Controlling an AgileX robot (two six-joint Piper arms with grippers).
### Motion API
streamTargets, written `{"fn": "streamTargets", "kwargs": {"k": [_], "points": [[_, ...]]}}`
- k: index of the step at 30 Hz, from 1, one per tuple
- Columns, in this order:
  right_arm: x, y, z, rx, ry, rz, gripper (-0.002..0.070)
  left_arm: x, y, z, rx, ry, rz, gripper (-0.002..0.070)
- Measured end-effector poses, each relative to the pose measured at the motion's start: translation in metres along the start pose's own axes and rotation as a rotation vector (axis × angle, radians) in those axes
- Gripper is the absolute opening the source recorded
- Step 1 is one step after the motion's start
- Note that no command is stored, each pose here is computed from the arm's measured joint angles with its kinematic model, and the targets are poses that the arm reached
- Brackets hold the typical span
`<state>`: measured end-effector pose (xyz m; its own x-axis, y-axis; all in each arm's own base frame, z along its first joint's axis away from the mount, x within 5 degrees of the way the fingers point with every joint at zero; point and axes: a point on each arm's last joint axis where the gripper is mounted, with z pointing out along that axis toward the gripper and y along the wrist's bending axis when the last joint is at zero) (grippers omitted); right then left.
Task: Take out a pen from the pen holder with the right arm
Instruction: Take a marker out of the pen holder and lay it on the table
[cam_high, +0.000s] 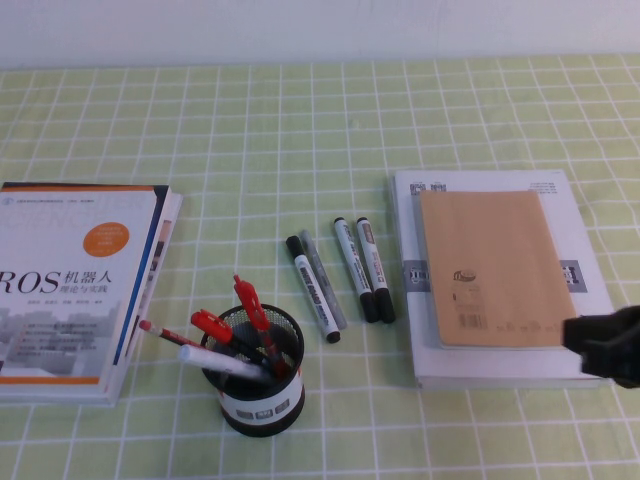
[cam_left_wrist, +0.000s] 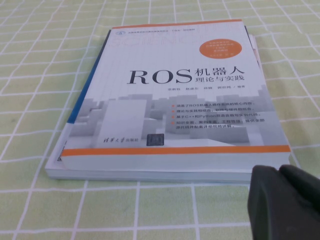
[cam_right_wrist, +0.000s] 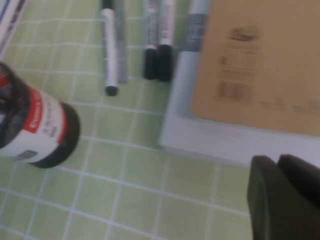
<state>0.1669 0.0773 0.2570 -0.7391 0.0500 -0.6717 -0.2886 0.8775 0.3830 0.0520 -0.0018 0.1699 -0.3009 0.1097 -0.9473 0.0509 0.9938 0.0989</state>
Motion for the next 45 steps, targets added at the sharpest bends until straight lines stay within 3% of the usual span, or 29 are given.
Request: {"fn": "streamTargets", "kwargs": {"k": [11, 14, 18, 23, 40, 45], "points": [[-0.017, 0.096, 0.076, -0.197, 0.099, -0.260, 0.0008, 0.000, 0.000, 0.000, 0.000, 0.000, 0.000, -0.0006], [-0.020, 0.119, 0.095, -0.231, 0.123, -0.303, 0.0078, 0.000, 0.000, 0.000, 0.000, 0.000, 0.000, -0.0006], [-0.024, 0.138, 0.113, -0.252, 0.129, -0.338, 0.0232, 0.000, 0.000, 0.000, 0.000, 0.000, 0.000, -0.0006], [-0.030, 0.155, 0.130, -0.266, 0.103, -0.397, 0.0356, 0.000, 0.000, 0.000, 0.000, 0.000, 0.000, -0.0006], [-0.048, 0.175, 0.159, -0.271, 0.039, -0.467, 0.0379, 0.000, 0.000, 0.000, 0.000, 0.000, 0.000, -0.0006], [-0.048, 0.175, 0.164, -0.264, 0.029, -0.467, 0.0423, 0.000, 0.000, 0.000, 0.000, 0.000, 0.000, -0.0006]]}}
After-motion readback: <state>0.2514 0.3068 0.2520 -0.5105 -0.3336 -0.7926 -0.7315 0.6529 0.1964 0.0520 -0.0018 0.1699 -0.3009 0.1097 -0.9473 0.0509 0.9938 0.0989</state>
